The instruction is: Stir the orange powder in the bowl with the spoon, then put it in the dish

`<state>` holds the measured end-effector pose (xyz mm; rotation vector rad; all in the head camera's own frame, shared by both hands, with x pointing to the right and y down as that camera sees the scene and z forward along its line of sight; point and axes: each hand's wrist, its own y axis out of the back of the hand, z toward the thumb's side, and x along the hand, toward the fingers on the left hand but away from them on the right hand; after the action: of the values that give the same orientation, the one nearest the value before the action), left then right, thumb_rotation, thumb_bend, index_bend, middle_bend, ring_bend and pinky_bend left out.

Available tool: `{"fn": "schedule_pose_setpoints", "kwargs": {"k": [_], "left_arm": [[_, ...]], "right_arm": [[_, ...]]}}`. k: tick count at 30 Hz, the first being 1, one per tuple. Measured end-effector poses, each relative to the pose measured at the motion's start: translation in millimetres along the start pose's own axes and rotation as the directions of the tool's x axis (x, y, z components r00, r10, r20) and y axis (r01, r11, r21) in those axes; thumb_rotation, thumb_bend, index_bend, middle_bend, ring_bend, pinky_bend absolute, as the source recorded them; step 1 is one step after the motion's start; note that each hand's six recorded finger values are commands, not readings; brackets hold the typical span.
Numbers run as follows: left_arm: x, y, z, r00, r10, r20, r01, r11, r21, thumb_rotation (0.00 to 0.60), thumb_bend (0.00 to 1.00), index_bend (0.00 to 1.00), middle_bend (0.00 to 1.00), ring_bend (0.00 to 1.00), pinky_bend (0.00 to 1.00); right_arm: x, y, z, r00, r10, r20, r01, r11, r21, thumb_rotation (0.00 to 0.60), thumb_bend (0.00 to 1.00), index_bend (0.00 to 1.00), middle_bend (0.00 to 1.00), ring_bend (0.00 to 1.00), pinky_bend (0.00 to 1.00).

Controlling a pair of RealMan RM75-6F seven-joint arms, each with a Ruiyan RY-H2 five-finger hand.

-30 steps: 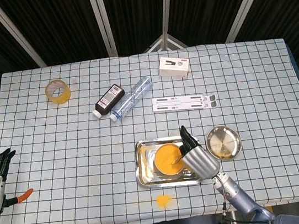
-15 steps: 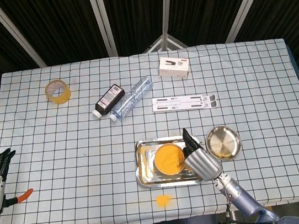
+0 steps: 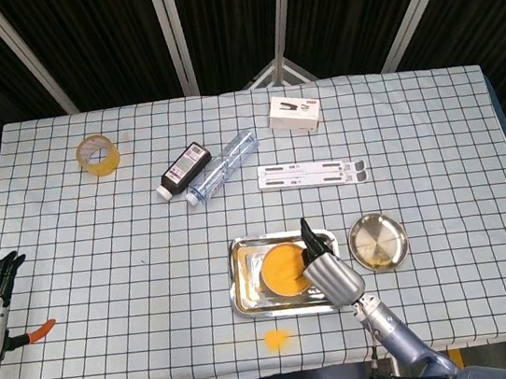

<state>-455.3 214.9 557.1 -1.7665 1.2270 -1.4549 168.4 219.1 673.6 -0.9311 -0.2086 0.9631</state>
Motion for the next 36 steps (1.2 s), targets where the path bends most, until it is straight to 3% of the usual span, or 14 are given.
{"fn": "schedule_pose_setpoints", "kwargs": {"k": [19,26,36], "left_arm": [[0,0,0,1.0,0.0,0.002,0.0,1.0,-0.004,0.6,0.0,0.0,0.0,0.0,0.0],[0,0,1,1.0,0.002,0.003,-0.002,1.0,-0.002,0.6,0.0,0.0,0.0,0.0,0.0],[0,0,1,1.0,0.003,0.003,-0.003,1.0,-0.001,0.6,0.0,0.0,0.0,0.0,0.0]], "right_arm": [[-23,11,-7,0.999,-0.012,0.048,0.012,1.0,-0.002,0.6,0.57,0.61,0.51,0.18,0.0],[-15,17,-18,0.999,-0.027,0.045,0.026,0.999,0.022,0.6,0.57,0.61,0.51,0.18,0.0],[7,10,-22,1.0,0.009,0.022,-0.011,0.997,0.071,0.6,0.57,0.61,0.51,0.18,0.0]]}}
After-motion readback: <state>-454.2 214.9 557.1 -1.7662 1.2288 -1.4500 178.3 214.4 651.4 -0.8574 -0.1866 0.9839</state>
